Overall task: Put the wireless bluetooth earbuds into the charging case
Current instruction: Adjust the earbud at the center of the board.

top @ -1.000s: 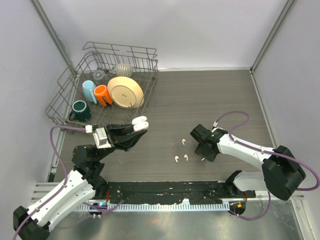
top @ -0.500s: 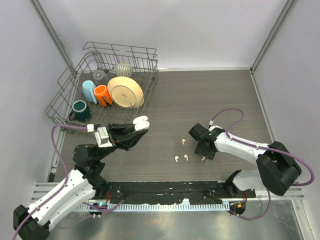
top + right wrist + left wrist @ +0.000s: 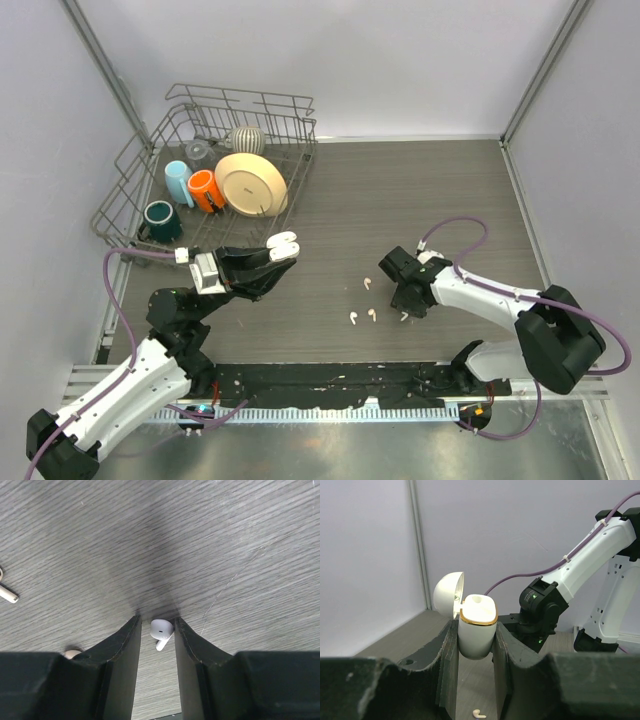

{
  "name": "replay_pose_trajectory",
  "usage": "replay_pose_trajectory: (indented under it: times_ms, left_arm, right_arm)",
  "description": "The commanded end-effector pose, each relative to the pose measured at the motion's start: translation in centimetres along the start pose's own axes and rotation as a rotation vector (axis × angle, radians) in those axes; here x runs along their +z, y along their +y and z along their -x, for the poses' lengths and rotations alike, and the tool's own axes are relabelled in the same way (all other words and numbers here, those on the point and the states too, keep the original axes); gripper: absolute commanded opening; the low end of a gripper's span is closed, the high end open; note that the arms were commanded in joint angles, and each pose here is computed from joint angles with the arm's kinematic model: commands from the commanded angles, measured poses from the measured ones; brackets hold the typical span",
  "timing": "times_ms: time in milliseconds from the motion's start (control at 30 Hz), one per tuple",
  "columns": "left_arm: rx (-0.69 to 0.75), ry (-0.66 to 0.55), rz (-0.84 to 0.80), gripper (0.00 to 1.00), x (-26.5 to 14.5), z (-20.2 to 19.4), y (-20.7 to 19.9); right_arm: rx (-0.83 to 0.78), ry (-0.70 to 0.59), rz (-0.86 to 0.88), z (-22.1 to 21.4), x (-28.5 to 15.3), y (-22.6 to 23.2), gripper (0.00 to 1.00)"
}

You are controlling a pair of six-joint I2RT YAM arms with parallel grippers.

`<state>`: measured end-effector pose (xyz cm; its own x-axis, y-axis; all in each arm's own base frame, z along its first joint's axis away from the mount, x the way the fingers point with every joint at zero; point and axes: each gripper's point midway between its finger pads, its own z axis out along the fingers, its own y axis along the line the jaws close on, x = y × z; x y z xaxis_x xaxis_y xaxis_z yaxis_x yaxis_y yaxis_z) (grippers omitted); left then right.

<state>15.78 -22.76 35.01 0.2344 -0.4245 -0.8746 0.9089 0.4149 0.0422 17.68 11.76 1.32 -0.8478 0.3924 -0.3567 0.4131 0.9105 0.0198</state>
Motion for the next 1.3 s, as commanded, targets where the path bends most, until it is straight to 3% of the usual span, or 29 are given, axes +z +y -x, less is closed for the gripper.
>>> replay_pose_trajectory:
  times_ms: [0, 667, 1067, 1200, 1267]
  left_arm:
    - [0.011, -0.033, 0.001, 0.0, 0.1, 0.9, 0.0]
    - [-0.001, -0.025, 0.0, 0.0, 0.1, 0.6, 0.0]
    - [0.004, -0.019, -0.022, 0.0, 0.2, 1.6, -0.6]
    - [0.049, -0.044, -0.019, 0.0, -0.1, 2.1, -0.5]
    - [0.068, -0.063, 0.009, 0.0, -0.2, 2.5, -0.1]
  right_arm:
    - [-0.017, 0.014, -0.031, -0.9, 0.8, -1.3, 0.36]
    - [-0.109, 0.042, 0.013, -1.6, 0.9, -1.4, 0.36]
    - [-0.107, 0.035, -0.012, -1.7, 1.3, -1.8, 0.22]
    - [-0.099, 0.042, -0.02, -1.8, 1.4, -1.8, 0.1]
    - [-0.085, 0.03, -0.019, -1.6, 1.4, -1.8, 0.09]
